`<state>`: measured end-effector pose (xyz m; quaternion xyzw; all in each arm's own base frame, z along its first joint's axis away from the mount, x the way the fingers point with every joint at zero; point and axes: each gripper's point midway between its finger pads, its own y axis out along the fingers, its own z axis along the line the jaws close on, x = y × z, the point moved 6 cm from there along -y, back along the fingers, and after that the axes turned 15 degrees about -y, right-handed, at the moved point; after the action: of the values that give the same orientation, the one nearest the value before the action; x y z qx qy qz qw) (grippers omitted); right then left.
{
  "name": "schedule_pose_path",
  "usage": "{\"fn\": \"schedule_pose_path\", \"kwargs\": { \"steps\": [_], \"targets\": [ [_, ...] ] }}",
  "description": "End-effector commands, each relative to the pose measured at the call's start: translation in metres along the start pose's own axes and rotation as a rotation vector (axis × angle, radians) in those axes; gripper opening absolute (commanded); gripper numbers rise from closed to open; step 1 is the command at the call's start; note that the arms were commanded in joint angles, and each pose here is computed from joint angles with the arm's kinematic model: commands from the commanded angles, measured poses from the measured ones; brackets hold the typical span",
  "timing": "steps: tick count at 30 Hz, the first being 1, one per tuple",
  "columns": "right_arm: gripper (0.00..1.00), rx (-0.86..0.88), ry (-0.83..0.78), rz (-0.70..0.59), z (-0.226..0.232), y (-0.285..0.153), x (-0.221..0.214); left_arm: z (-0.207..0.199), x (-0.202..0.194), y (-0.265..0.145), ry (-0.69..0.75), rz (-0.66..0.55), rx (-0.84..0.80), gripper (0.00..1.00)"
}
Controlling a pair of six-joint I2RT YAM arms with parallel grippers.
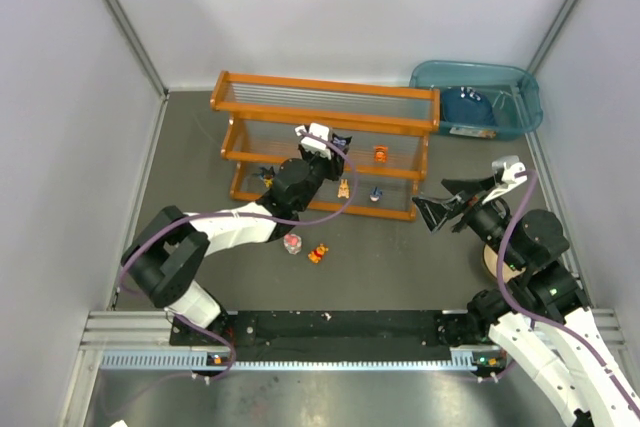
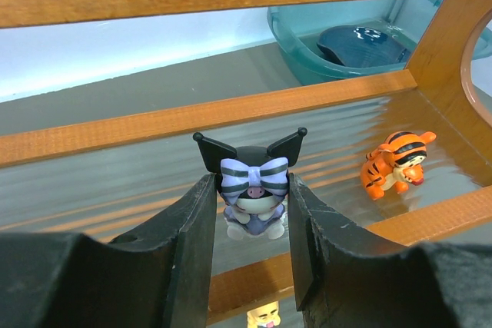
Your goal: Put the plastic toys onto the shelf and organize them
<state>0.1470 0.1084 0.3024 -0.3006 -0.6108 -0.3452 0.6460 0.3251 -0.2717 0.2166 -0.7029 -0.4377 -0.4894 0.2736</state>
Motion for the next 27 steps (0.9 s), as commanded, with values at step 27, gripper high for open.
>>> {"fn": "schedule_pose_path", "kwargs": {
  "steps": [27],
  "targets": [
    [0.99, 0.007, -0.016, -0.021, 0.0, 0.0, 0.002, -0.004, -0.004, 0.006, -0.049, -0.052, -0.047, 0.15]
  ]
}}
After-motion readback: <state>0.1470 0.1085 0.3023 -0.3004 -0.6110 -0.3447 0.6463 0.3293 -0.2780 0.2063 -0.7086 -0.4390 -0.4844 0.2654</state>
